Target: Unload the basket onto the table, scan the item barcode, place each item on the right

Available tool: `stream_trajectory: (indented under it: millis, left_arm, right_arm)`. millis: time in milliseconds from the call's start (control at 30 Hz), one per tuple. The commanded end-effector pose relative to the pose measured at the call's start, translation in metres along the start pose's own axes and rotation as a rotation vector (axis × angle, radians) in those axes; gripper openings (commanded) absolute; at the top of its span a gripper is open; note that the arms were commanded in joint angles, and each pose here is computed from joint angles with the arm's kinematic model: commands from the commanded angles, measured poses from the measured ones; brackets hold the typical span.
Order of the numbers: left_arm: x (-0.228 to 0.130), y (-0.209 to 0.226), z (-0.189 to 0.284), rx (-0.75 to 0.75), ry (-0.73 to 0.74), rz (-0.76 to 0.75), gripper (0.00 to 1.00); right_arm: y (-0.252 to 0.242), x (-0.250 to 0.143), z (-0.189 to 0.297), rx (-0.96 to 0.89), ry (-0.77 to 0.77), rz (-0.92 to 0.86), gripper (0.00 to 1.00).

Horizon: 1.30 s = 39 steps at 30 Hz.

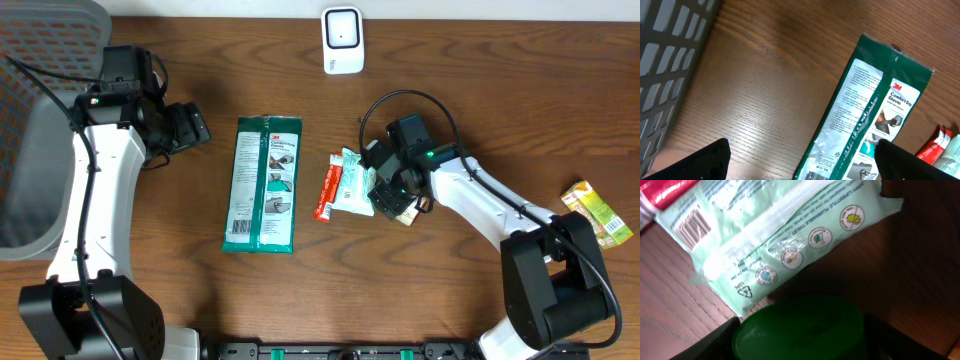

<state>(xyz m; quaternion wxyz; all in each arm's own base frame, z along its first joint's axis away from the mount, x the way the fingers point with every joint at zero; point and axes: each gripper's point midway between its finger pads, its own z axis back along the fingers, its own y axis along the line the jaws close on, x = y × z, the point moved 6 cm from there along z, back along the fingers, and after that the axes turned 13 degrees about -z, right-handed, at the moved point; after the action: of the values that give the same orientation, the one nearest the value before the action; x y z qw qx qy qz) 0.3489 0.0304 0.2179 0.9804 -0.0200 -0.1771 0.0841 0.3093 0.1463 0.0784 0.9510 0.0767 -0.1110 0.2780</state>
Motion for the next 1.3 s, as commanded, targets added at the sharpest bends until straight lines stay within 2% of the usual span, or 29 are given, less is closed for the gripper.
stream_trajectory:
  millis: [0,133,300,600,667,967,1100,1267]
  left_arm:
    - [0.000,0.002,-0.001,0.001,0.005,-0.001,0.92]
    - [0.000,0.002,-0.001,0.001,0.005,-0.001,0.92]
    - [0.000,0.002,-0.001,0.001,0.005,-0.001,0.92]
    - [0.000,0.002,-0.001,0.001,0.005,-0.001,0.92]
    - [0.000,0.002,-0.001,0.001,0.005,-0.001,0.92]
    - [0.000,0.002,-0.001,0.001,0.005,-0.001,0.92]
    - [0.000,0.002,-0.001,0.001,0.005,-0.001,0.92]
    - [0.000,0.002,-0.001,0.001,0.005,-0.001,0.92]
  right_arm:
    - [0.000,-0.009,-0.007,-0.015,0.038,0.094,0.76]
    - [0.000,-0.010,-0.007,-0.014,0.041,0.119,0.75]
    - [0.000,-0.010,-0.006,-0.014,0.040,0.102,0.62]
    - [0.000,-0.001,0.006,-0.019,0.021,-0.001,0.59]
    - [-0.001,0.003,0.010,-0.023,0.003,-0.019,0.53]
    - [-0.014,0.013,0.028,-0.041,-0.081,-0.142,0.49]
    - [-0.026,0.017,0.040,-0.054,-0.138,-0.240,0.46]
    - [-0.056,0.032,0.063,-0.063,-0.303,-0.513,0.45]
